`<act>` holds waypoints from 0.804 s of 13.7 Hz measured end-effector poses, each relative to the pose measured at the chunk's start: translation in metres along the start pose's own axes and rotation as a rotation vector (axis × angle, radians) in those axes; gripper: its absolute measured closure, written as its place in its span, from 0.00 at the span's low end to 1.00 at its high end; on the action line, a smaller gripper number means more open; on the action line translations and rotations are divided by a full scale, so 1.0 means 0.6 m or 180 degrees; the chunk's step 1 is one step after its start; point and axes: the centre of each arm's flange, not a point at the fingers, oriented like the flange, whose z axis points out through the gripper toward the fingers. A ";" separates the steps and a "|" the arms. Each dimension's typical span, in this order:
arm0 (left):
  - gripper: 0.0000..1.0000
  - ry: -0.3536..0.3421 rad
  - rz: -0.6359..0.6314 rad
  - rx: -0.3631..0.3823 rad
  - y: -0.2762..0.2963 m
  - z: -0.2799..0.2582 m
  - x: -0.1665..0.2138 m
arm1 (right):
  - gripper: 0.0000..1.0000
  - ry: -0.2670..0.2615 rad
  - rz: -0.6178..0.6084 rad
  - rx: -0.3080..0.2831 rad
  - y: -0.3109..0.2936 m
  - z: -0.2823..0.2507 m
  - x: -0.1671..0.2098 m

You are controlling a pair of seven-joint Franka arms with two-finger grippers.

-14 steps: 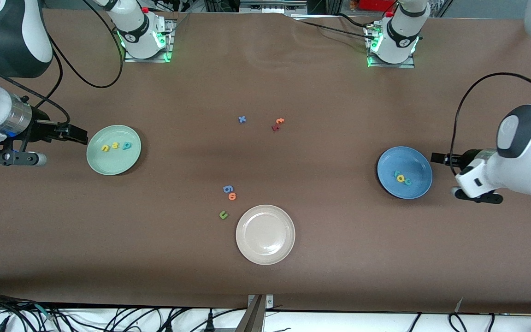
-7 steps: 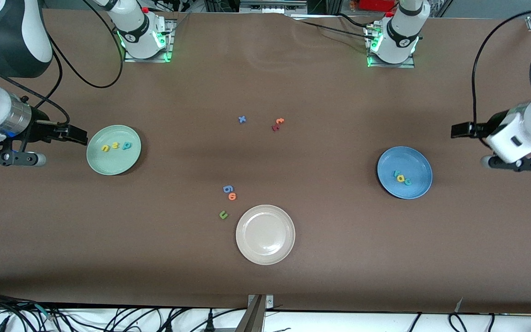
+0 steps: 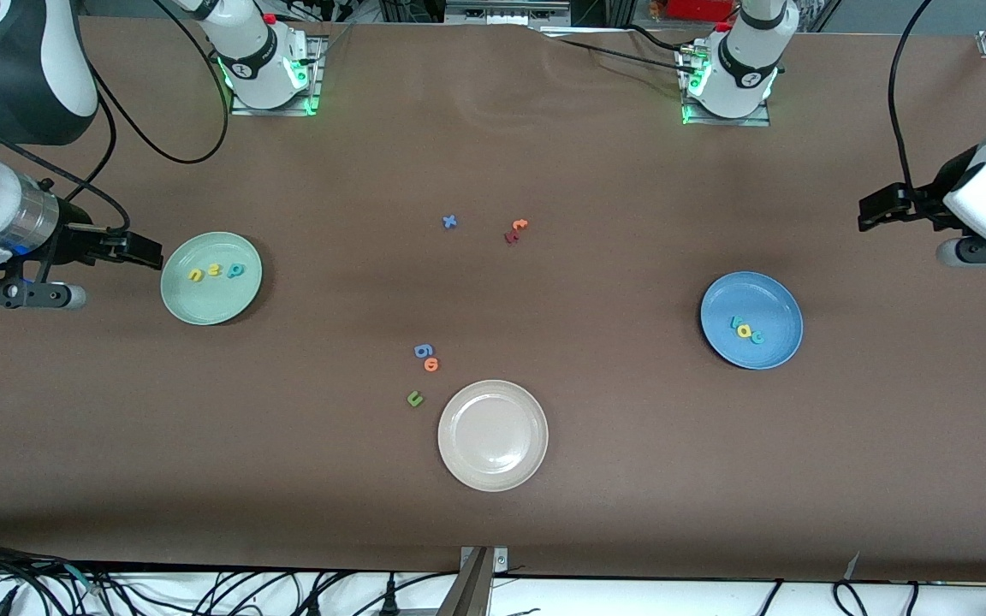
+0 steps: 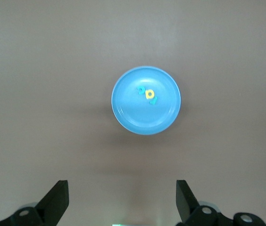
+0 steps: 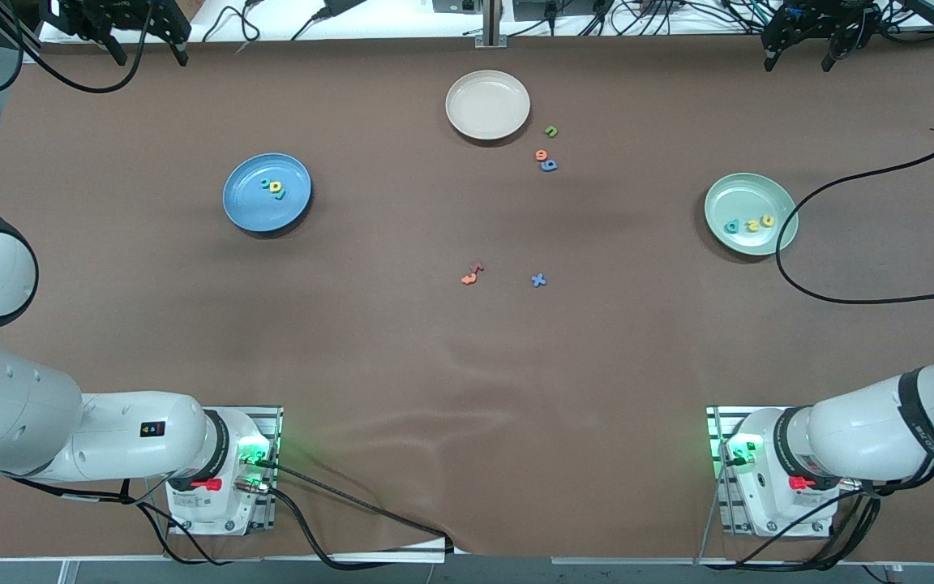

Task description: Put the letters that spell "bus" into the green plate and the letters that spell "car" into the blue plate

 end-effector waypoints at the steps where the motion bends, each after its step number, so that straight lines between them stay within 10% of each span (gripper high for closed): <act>1: 0.00 0.0039 -0.0022 -0.0003 -0.006 -0.003 0.001 | 0.00 0.0000 0.0000 0.0000 0.000 0.000 0.000; 11: 0.00 0.0100 -0.0070 -0.0005 -0.002 -0.017 -0.003 | 0.00 0.0003 0.0000 0.0000 0.000 0.000 0.000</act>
